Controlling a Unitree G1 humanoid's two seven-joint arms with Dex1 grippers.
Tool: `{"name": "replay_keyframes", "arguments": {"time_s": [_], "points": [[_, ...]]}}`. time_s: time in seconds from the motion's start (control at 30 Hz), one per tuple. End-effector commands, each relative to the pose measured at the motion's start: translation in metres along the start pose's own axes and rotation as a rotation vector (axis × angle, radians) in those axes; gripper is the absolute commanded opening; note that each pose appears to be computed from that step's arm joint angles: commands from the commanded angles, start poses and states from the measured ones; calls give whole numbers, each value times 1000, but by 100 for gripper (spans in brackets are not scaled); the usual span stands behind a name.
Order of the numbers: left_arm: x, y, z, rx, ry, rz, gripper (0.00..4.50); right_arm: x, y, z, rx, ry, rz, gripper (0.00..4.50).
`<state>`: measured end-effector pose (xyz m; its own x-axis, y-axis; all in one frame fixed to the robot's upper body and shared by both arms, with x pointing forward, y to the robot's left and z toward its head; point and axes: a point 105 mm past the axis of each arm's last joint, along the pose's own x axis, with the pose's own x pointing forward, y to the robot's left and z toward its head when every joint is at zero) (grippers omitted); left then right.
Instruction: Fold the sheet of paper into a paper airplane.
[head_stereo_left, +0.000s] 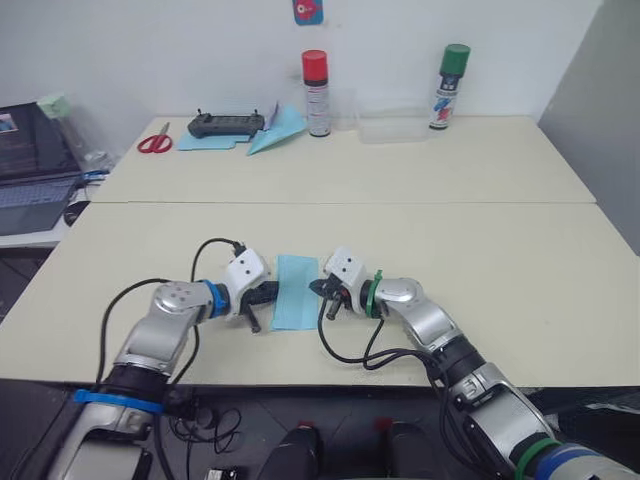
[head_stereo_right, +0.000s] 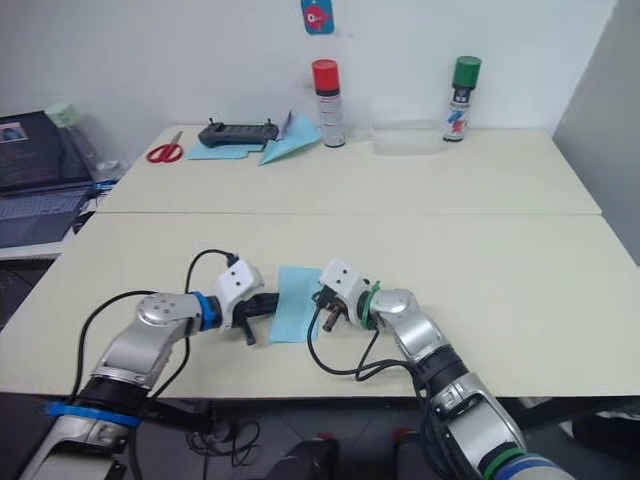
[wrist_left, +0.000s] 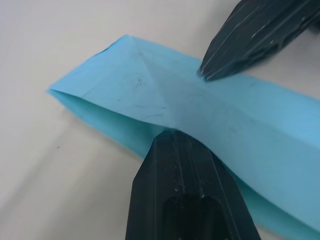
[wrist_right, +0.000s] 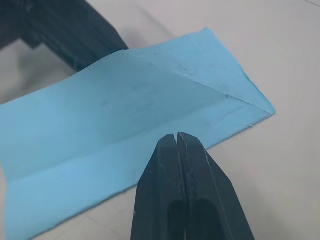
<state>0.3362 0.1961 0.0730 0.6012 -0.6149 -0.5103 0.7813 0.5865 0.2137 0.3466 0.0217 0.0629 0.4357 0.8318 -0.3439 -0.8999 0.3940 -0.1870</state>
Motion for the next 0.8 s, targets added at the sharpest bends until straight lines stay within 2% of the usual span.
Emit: {"name": "replay_keyframes", "arguments": {"time_s": [0.03, 0.17, 0.23, 0.3, 0.4, 0.57, 0.67, 0.8], "points": [[-20, 21, 11, -25, -44, 72, 0, 1, 4, -8, -32, 46, 18, 3], [-19, 19, 65, -111, -288, 53, 0, 1, 6, -12, -41, 61, 29, 3], [-15, 10, 82, -102, -333, 16, 0, 1, 7, -12, -42, 62, 33, 3], [-7, 0, 85, -79, -319, -10, 0, 1, 8, -12, -42, 61, 35, 3], [5, -7, 67, -55, -232, 4, 0, 1, 8, -11, -45, 57, 35, 3], [21, -13, 10, 32, -23, 53, 0, -8, 3, 3, -32, -4, 19, 3], [22, -19, -6, 5, 8, 44, 0, -16, -1, 18, -12, -80, 8, 3], [26, -23, -12, 2, 12, 33, 0, -12, -13, 32, -33, -132, -25, 3]]}}
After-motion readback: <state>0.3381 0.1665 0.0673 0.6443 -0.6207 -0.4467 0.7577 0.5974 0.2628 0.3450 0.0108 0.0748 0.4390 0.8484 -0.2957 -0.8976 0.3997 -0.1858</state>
